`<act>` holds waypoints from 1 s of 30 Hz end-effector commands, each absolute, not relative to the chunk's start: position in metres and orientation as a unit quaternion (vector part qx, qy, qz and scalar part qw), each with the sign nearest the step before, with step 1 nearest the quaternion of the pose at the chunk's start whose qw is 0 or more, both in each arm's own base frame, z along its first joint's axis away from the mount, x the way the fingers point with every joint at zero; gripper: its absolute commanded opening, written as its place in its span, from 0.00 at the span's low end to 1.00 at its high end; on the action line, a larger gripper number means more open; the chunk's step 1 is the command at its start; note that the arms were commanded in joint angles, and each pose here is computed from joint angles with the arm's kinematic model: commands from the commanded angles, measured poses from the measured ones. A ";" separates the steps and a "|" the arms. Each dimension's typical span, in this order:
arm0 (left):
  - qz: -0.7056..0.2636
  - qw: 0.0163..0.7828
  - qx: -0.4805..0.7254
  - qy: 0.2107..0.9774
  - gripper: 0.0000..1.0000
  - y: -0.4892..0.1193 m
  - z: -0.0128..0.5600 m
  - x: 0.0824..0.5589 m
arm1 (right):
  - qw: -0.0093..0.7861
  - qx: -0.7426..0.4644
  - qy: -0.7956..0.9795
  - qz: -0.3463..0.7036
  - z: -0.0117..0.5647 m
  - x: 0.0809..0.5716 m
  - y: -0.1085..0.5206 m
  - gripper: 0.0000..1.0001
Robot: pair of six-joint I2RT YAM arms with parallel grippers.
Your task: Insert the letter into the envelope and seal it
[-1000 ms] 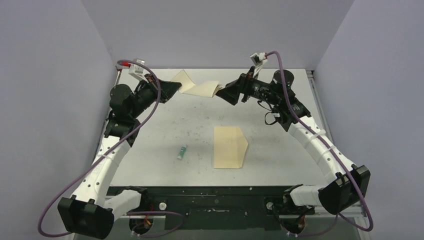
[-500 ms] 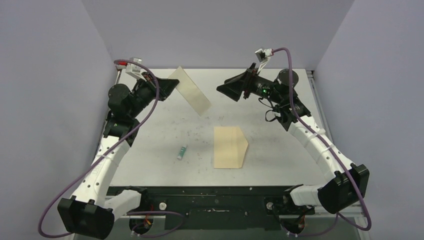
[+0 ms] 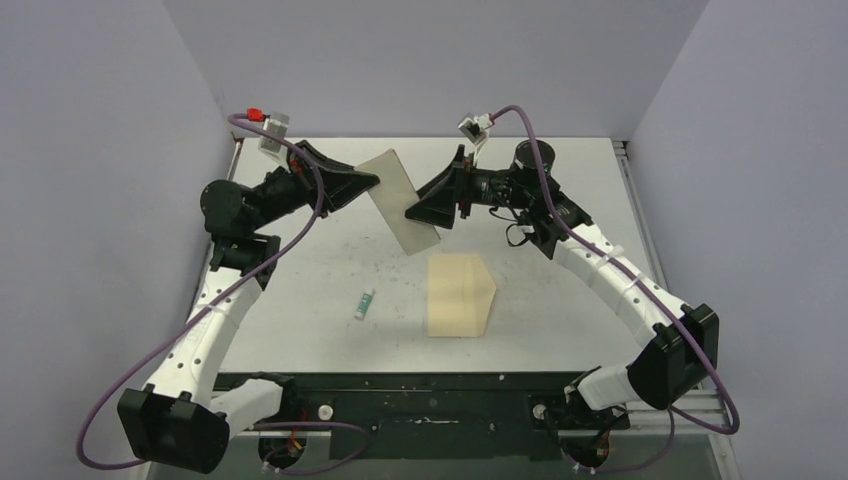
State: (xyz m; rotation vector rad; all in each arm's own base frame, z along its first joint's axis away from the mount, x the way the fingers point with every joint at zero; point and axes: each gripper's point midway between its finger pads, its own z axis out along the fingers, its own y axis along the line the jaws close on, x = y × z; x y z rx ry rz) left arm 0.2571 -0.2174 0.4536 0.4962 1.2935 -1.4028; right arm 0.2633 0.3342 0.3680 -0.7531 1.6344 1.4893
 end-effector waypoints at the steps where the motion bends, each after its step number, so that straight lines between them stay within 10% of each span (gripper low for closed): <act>1: -0.610 0.548 0.279 0.501 0.00 -0.220 0.479 0.226 | 0.414 -0.353 0.568 0.617 0.415 0.237 0.330 0.84; 8: -0.614 0.548 0.276 0.496 0.00 -0.219 0.482 0.225 | 0.403 -0.366 0.556 0.628 0.422 0.228 0.335 0.56; 15: -0.602 0.562 0.247 0.511 0.00 -0.217 0.480 0.237 | 0.399 -0.359 0.567 0.625 0.417 0.228 0.337 0.06; 22: -0.531 0.585 0.139 0.597 0.66 -0.201 0.444 0.284 | 0.432 -0.217 0.678 0.553 0.370 0.287 0.307 0.05; 30: -0.438 0.529 -0.028 0.726 0.84 -0.169 0.340 0.327 | 0.406 -0.005 0.837 0.368 0.252 0.330 0.233 0.05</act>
